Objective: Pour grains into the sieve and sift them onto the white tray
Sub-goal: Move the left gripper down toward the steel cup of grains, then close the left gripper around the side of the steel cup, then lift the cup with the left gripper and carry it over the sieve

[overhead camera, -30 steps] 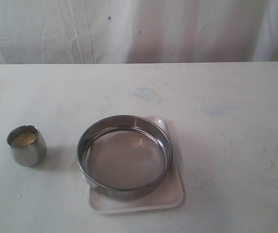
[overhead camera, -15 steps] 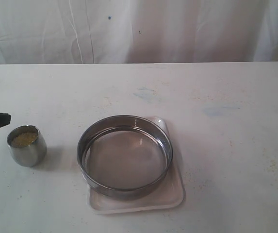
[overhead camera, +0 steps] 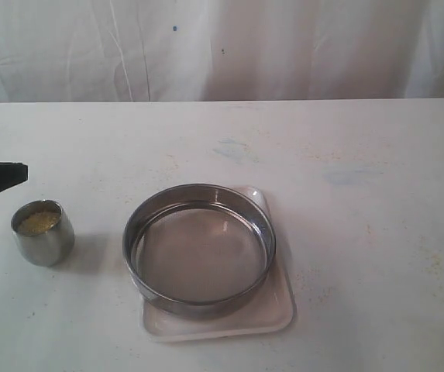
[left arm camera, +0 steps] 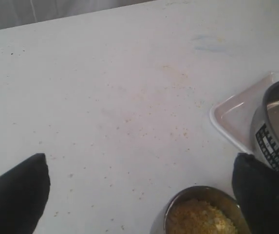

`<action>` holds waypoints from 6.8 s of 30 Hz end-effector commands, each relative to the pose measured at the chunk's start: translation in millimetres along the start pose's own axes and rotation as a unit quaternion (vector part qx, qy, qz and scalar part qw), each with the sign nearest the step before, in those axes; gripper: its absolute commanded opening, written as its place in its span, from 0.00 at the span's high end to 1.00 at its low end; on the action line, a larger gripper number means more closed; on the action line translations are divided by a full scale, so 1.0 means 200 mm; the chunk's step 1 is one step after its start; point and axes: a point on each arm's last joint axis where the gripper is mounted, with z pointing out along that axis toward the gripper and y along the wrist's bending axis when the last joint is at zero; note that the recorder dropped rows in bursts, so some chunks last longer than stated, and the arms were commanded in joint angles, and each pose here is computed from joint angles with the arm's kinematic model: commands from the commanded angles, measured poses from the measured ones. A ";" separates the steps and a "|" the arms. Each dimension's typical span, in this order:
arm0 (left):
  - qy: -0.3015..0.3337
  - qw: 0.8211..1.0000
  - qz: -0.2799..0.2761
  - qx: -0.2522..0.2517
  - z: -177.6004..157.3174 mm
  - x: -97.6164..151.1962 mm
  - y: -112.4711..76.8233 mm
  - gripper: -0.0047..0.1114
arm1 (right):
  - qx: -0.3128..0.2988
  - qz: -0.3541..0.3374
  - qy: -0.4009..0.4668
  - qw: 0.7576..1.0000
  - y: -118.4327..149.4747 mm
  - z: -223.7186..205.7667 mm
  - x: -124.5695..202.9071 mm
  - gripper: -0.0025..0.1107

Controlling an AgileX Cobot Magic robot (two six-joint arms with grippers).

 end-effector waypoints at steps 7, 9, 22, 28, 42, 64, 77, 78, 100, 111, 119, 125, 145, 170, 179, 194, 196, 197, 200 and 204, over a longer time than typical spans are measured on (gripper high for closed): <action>0.011 0.997 0.057 0.042 0.07 0.10 0.01 0.06 | 0.003 -0.004 -0.004 1.000 0.00 0.00 0.00 0.98; 0.010 0.995 0.085 0.041 0.07 0.10 0.01 0.06 | 0.003 -0.004 -0.004 1.000 0.00 0.00 0.00 0.98; 0.011 0.983 0.145 0.112 0.07 0.12 -0.04 0.06 | 0.003 -0.004 -0.004 1.000 0.00 0.00 0.00 0.98; 0.022 0.973 0.180 0.143 0.13 0.19 -0.06 0.06 | 0.003 -0.004 -0.004 1.000 0.00 0.00 0.00 0.98; 0.068 0.959 0.245 0.124 0.22 0.21 -0.10 0.06 | 0.003 -0.004 -0.004 1.000 0.00 0.00 0.00 0.98; 0.071 0.958 0.250 0.117 0.27 0.30 -0.08 0.06 | 0.003 -0.004 -0.004 1.000 0.00 0.00 0.00 0.98; 0.075 0.973 0.194 0.105 0.35 0.42 -0.04 0.06 | 0.003 -0.004 -0.004 1.000 0.00 0.00 0.00 0.98; 0.077 0.975 0.183 0.103 0.36 0.44 -0.03 0.06 | 0.003 -0.004 -0.004 1.000 0.00 0.00 0.00 0.98; 0.039 0.987 0.139 0.066 0.40 0.44 0.00 0.10 | 0.003 -0.004 -0.004 1.000 0.00 0.00 0.00 0.98; 0.034 0.984 0.160 0.076 0.39 0.44 -0.01 0.80 | 0.003 -0.004 -0.004 1.000 0.00 0.00 0.00 0.98; 0.001 0.986 0.146 0.079 0.40 0.42 -0.02 0.96 | 0.003 -0.004 -0.004 1.000 0.00 0.00 0.00 0.98; -0.011 0.988 0.119 0.094 0.43 0.47 -0.02 0.96 | 0.003 -0.004 -0.004 1.000 0.00 0.00 0.00 0.98; -0.014 0.988 0.127 0.083 0.44 0.48 -0.02 0.96 | 0.003 -0.004 -0.004 1.000 0.00 0.00 0.00 0.98; -0.034 0.987 0.140 0.076 0.49 0.41 -0.09 0.96 | 0.003 -0.004 -0.004 1.000 0.00 0.00 0.00 0.98; -0.078 0.984 0.155 0.047 0.42 0.22 -0.08 0.96 | 0.003 -0.004 -0.004 1.000 0.00 0.00 0.00 0.98; -0.141 0.950 0.237 0.144 0.43 -0.08 -0.44 0.96 | 0.003 -0.004 -0.004 1.000 0.00 0.00 0.00 0.98; -0.145 0.946 0.242 0.158 0.44 -0.08 -0.50 0.96 | 0.003 -0.004 -0.004 1.000 0.00 0.00 0.00 0.98; -0.146 0.945 0.245 0.163 0.45 -0.09 -0.52 0.96 | 0.003 -0.004 -0.004 1.000 0.00 0.00 0.00 0.98; -0.152 0.935 0.265 0.180 0.46 -0.09 -0.59 0.96 | 0.003 -0.004 -0.004 1.000 0.00 0.00 0.00 0.98; -0.139 0.920 0.318 0.184 0.50 -0.07 -0.66 0.96 | 0.003 -0.004 -0.004 1.000 0.00 0.00 0.00 0.98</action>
